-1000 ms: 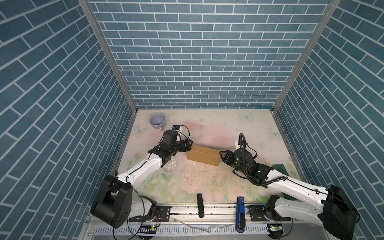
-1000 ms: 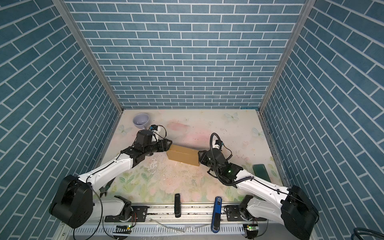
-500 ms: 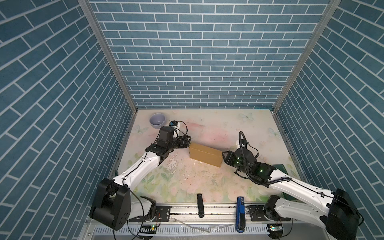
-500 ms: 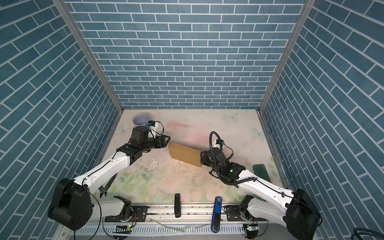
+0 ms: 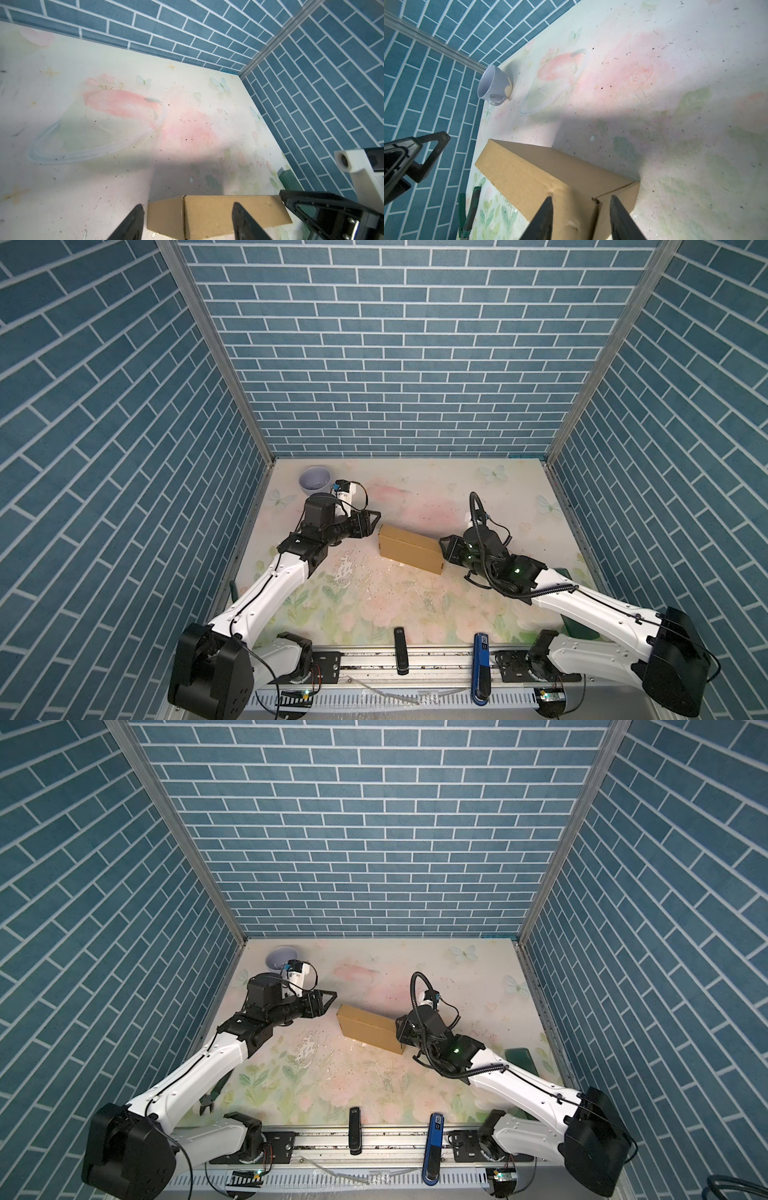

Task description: Fold the paper box

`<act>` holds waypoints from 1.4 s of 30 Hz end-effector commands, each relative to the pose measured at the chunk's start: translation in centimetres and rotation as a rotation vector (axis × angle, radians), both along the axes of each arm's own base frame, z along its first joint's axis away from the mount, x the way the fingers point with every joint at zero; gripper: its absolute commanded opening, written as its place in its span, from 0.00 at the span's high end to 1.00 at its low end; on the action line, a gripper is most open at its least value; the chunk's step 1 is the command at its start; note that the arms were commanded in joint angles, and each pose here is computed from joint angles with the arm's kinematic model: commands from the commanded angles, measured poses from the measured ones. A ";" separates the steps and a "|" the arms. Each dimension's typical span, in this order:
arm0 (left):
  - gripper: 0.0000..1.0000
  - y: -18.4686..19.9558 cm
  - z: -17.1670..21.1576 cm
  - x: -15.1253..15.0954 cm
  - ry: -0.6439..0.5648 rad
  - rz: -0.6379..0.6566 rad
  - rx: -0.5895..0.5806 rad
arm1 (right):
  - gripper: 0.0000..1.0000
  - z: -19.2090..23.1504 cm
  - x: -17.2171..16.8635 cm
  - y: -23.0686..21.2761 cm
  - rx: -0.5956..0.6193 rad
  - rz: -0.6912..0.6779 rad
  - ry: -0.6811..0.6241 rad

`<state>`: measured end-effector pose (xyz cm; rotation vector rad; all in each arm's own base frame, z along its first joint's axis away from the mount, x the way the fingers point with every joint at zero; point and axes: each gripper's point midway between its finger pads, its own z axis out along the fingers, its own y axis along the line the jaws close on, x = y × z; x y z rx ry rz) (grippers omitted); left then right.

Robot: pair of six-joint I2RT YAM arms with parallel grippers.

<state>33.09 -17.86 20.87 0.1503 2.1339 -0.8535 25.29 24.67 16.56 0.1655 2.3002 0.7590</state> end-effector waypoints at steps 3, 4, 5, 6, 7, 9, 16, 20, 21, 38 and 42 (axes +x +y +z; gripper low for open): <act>0.32 -0.9 -1.3 -1.2 0.032 -0.064 -0.053 | 0.56 0.6 -0.1 0.0 -0.015 0.013 0.008; 0.32 -0.9 -1.4 -1.2 0.034 -0.068 -0.058 | 0.56 0.5 -0.2 0.0 -0.014 0.015 0.011; 0.32 -1.0 -1.6 -1.3 0.038 -0.075 -0.062 | 0.56 0.5 -0.3 0.0 -0.012 0.019 0.015; 0.32 -1.2 -1.8 -1.4 0.042 -0.083 -0.066 | 0.56 0.5 -0.4 0.1 -0.011 0.025 0.020; 0.33 -1.3 -1.9 -1.4 0.046 -0.089 -0.069 | 0.57 0.4 -0.5 0.2 -0.010 0.029 0.023; 0.35 -1.5 -2.2 -1.4 0.057 -0.099 -0.073 | 0.57 0.2 -0.6 0.2 -0.008 0.032 0.031; 0.39 -1.5 -4.3 -1.7 0.108 -0.105 -0.061 | 0.57 -0.6 -1.2 0.0 0.021 0.023 0.052; 0.40 -1.4 -5.4 -1.8 0.130 -0.100 -0.050 | 0.57 -0.9 -1.5 -0.1 0.026 0.021 0.058; 0.41 -1.4 -5.7 -1.8 0.135 -0.097 -0.046 | 0.57 -1.0 -1.5 -0.1 0.026 0.019 0.061; 0.46 -1.1 -9.1 -2.3 0.193 -0.076 0.011 | 0.65 -3.2 -2.1 -0.7 0.020 0.000 0.093; 0.48 -0.7 -10.1 -2.6 0.207 -0.064 0.049 | 0.68 -3.8 -2.1 -0.8 0.016 -0.005 0.097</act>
